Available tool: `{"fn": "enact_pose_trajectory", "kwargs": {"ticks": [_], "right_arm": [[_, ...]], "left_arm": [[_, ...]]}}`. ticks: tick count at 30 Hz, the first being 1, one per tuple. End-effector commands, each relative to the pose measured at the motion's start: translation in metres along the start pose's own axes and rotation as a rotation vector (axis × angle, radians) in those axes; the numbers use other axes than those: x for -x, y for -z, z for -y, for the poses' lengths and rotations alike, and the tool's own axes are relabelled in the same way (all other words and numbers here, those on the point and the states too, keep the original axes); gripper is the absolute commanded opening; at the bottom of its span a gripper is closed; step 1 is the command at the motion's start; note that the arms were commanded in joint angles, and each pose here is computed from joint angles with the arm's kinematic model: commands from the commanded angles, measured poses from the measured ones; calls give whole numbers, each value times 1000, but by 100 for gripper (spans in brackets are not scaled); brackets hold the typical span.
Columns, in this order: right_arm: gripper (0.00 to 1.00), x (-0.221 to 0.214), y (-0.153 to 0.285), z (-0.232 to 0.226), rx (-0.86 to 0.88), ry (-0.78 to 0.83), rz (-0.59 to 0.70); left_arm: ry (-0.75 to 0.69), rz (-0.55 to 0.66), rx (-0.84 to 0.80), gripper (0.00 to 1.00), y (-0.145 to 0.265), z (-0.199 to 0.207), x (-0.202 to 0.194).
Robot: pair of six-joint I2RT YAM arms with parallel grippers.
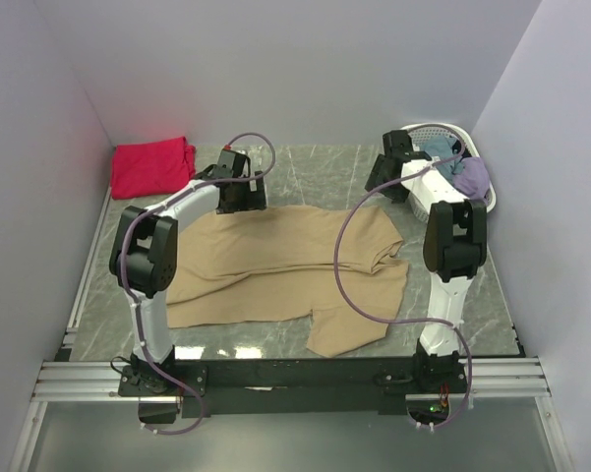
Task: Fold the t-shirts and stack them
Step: Flatten the tshirt out
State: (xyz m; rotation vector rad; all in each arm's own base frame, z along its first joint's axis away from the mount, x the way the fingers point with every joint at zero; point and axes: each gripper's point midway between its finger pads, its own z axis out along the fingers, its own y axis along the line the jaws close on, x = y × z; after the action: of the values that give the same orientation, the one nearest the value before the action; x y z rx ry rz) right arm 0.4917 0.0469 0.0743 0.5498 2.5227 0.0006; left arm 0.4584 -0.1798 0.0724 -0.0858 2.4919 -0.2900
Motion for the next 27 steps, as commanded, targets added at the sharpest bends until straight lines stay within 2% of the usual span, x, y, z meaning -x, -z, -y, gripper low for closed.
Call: {"fn": "enact_pose_trajectory", "kwargs": {"ticks": [1, 20, 27], "right_arm": [[73, 5, -2, -14, 49, 16, -19], [72, -21, -22, -31, 63, 64, -113], [65, -27, -26, -38, 67, 85, -138]], "left_arm": [[-12, 35, -62, 99, -2, 12, 21], [-14, -42, -36, 99, -20, 2, 6], [-16, -55, -40, 99, -22, 4, 5]]}}
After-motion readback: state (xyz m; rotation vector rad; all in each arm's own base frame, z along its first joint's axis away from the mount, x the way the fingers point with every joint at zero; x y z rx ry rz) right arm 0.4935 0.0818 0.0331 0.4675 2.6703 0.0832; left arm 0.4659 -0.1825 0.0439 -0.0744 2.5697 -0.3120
